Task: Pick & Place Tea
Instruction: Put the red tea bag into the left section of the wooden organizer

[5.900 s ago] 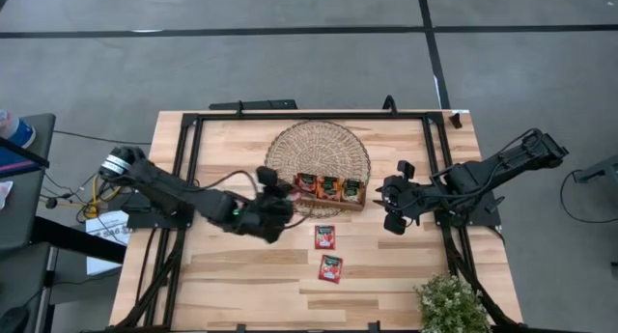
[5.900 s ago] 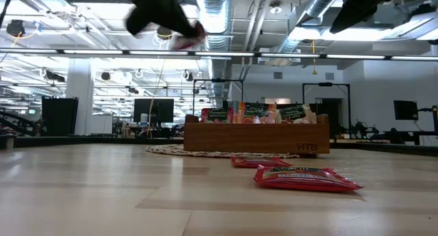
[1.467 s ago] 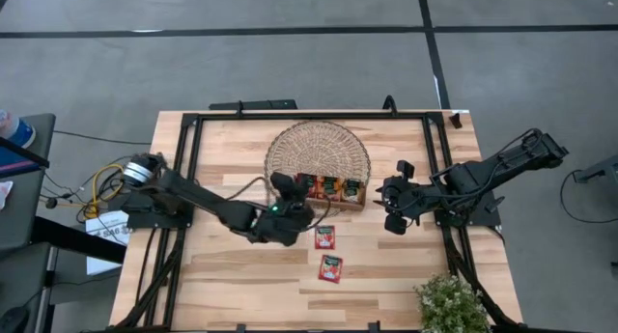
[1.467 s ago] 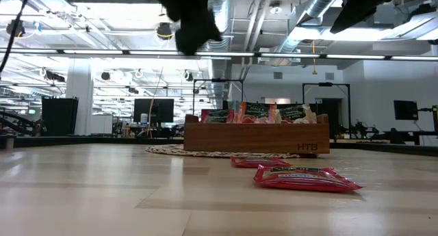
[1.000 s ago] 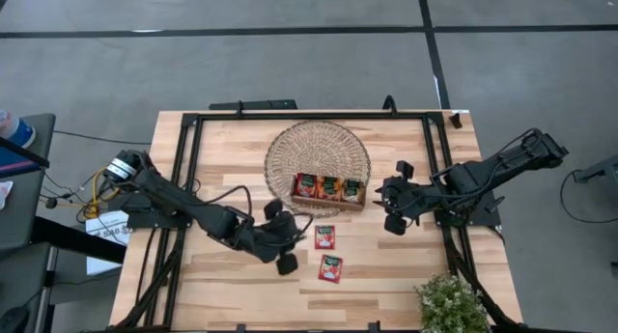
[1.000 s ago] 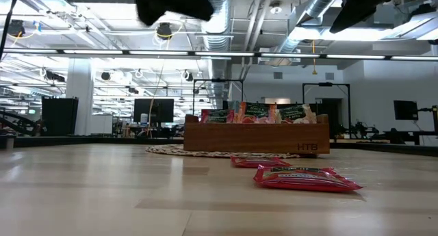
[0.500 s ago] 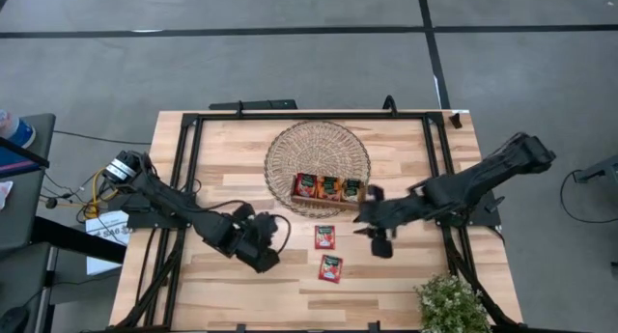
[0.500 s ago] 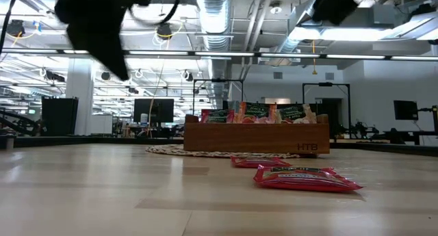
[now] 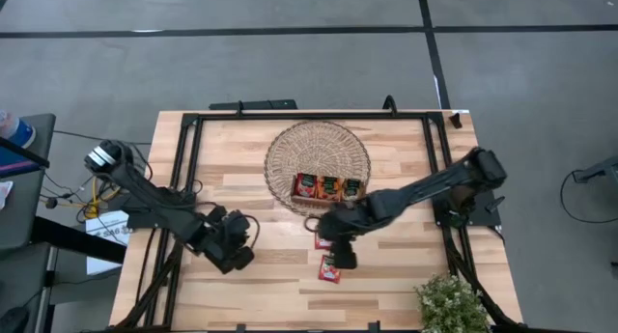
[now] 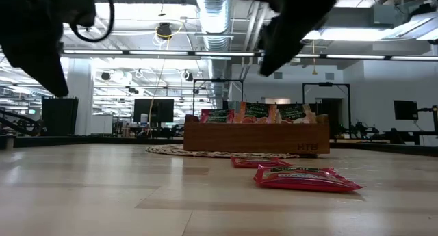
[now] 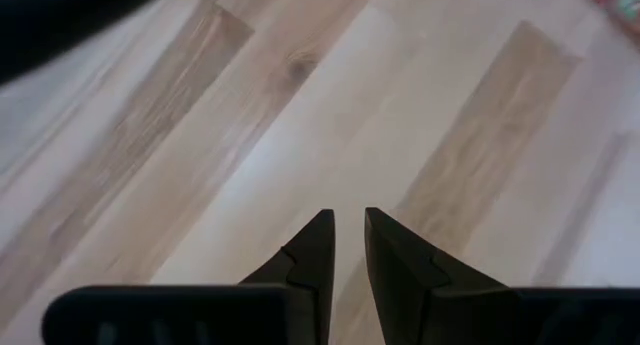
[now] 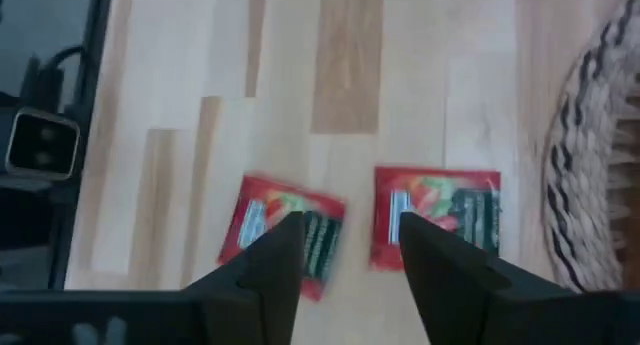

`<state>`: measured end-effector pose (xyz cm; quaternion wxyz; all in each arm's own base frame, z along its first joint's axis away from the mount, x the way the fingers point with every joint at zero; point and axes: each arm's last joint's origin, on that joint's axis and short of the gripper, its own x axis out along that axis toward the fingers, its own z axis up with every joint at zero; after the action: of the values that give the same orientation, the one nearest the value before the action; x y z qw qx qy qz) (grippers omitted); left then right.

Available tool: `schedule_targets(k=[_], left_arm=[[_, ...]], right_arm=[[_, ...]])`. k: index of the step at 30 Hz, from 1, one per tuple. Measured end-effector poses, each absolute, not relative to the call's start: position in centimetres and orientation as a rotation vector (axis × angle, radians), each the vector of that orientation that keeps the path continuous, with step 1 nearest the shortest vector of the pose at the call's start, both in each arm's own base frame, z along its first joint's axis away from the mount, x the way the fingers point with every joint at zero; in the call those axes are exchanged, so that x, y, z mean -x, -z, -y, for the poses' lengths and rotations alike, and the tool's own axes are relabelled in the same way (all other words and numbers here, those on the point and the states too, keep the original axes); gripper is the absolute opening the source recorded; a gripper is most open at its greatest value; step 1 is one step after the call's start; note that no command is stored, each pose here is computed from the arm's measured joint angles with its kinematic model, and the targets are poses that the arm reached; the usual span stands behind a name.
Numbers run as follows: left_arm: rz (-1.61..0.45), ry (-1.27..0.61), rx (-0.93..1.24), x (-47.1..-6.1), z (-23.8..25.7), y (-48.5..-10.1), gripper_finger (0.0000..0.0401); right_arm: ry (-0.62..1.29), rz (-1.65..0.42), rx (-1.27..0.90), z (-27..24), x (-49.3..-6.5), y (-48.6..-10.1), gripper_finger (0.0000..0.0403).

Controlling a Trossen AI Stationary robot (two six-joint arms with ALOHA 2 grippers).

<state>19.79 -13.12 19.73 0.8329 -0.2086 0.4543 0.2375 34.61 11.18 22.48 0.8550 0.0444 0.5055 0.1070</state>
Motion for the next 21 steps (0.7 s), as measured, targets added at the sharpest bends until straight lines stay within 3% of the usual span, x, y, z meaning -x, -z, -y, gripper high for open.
schedule_targets(k=[8, 21], left_arm=[[-0.94, -0.446, 0.477, -17.2, 12.7, -20.8, 0.0049], [-0.934, -0.447, 0.43, -16.5, 12.6, -20.7, 0.005]], right_arm=[[-0.157, -1.233, -0.126, -9.5, -37.8, -19.8, 0.02], [-0.042, -1.372, -0.18, -7.2, -38.4, -16.7, 0.0205]])
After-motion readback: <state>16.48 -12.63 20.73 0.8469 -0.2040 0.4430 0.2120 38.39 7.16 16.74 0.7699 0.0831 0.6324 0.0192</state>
